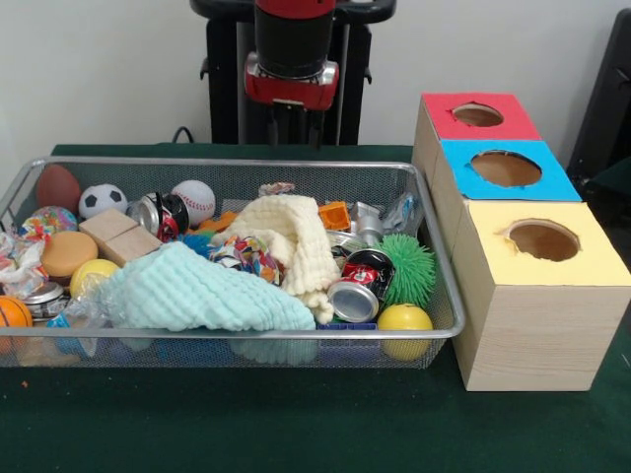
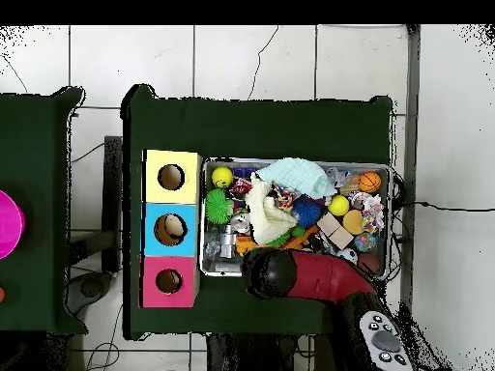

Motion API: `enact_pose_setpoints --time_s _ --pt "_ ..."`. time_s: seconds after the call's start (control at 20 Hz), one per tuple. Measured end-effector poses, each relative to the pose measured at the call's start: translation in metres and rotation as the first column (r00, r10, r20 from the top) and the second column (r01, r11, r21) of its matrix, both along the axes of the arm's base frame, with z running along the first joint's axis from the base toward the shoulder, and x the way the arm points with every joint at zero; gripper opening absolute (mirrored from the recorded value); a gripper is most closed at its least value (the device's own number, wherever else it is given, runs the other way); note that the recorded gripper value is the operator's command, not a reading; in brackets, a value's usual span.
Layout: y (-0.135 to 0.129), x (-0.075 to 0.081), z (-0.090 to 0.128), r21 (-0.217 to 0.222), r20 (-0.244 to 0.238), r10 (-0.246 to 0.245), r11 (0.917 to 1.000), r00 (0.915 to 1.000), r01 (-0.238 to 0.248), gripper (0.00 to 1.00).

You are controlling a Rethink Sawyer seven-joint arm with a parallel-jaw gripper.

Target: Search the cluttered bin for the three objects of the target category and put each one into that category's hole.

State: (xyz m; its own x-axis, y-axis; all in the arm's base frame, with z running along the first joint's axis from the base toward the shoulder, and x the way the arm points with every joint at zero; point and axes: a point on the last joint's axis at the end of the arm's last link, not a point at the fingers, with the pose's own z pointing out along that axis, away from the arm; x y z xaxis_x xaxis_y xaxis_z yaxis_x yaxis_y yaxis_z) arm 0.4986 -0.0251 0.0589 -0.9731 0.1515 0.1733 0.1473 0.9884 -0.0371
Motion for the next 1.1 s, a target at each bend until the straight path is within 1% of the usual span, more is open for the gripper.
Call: enact_pose_setpoints --time_s 0.1,0.15,0.3,0.45,0.7,0.75,0.9,1.1 --pt "0.004 -0.001 -0.004 0.000 -0.004 -0.003 1.0000 1.0000 0.003 1.00" --pt "0.007 -0.002 -0.010 0.000 -0.009 -0.011 0.9999 0.9999 0.011 1.00" --pt "0.008 -0.002 -0.017 -0.002 -0.013 -0.025 0.9997 0.9996 0.025 1.00" --pt "0.007 0.001 -0.024 -0.007 -0.015 -0.041 0.9991 0.9990 0.041 1.00" --pt "0.003 0.010 -0.038 -0.019 0.001 -0.068 0.9975 0.9977 0.068 1.00" --pt "0.001 0.015 -0.045 -0.020 0.010 -0.082 0.9964 0.9966 0.082 1.00" --pt "-0.001 0.020 -0.051 -0.019 0.015 -0.097 0.9950 0.9951 0.098 1.00" --pt "-0.005 0.032 -0.061 -0.024 0.022 -0.125 0.9918 0.9919 0.126 1.00"
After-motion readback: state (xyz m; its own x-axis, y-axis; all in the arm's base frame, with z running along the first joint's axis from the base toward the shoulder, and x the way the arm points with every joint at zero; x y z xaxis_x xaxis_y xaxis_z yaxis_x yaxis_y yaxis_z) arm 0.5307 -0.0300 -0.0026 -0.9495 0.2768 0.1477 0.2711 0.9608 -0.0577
